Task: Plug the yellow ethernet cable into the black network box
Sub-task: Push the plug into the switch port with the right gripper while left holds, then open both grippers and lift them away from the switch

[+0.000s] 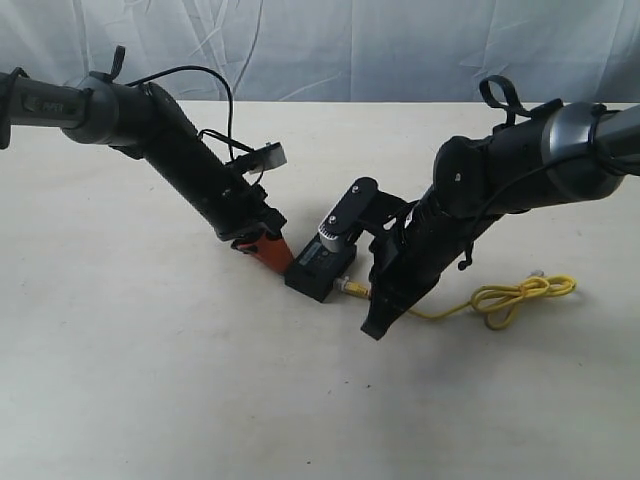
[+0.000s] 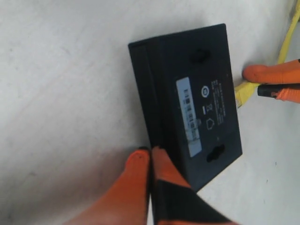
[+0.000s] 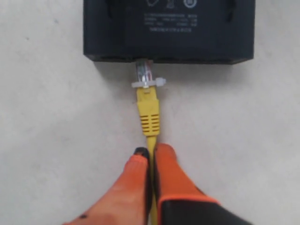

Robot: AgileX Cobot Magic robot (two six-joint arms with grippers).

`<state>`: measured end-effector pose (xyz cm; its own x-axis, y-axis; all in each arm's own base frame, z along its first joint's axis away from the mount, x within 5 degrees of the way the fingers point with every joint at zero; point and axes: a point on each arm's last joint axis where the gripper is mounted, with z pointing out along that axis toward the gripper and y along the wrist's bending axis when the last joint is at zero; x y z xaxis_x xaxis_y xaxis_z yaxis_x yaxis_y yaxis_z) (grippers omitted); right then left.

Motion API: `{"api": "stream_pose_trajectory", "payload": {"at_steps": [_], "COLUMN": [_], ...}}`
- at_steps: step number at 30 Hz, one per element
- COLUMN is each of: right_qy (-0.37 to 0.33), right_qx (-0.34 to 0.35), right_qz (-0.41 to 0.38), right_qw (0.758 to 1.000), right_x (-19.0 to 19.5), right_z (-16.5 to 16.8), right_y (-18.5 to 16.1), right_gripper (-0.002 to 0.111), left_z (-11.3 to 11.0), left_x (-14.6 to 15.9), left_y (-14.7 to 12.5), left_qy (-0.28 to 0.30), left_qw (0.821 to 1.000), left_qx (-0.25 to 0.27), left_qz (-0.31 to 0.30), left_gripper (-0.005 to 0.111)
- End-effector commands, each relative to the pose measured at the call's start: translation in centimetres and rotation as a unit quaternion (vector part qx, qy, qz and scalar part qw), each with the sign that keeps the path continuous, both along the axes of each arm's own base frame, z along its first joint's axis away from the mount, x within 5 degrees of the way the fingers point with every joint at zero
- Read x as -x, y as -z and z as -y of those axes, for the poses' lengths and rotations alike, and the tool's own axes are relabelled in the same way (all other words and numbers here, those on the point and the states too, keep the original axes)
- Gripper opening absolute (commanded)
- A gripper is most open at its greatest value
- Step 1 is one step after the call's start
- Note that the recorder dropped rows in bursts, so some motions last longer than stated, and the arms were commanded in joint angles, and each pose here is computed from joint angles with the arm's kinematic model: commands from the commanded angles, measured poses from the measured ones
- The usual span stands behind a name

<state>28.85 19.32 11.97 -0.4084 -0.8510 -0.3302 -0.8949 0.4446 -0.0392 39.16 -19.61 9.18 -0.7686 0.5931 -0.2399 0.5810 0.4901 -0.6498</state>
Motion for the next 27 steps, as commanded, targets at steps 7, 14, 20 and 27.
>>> {"api": "stream_pose_trajectory", "payload": {"at_steps": [7, 14, 20, 27], "right_qy": [0.008, 0.009, 0.012, 0.027], "right_qx": [-0.008, -0.015, -0.022, -0.026], "right_qz": [0.001, 0.012, 0.028, 0.014], "right_qw": [1.000, 1.000, 0.999, 0.999], "right_x": [0.0, -0.1, -0.2, -0.4], "right_z": [0.0, 0.0, 0.0, -0.2], "right_y": [-0.5, -1.2, -1.8, -0.6], "right_gripper": [0.000, 0.000, 0.000, 0.000], "left_z": [-0.2, -0.2, -0.2, -0.2], "left_x": [-0.1, -0.1, -0.1, -0.1], "left_y": [0.2, 0.2, 0.2, 0.2], "left_qy": [0.002, 0.002, 0.002, 0.004], "left_qw": [1.000, 1.000, 1.000, 1.000], "left_qx": [-0.008, -0.008, -0.008, -0.007], "left_qz": [0.003, 0.003, 0.003, 0.004], "left_gripper": [0.000, 0.000, 0.000, 0.000]}}
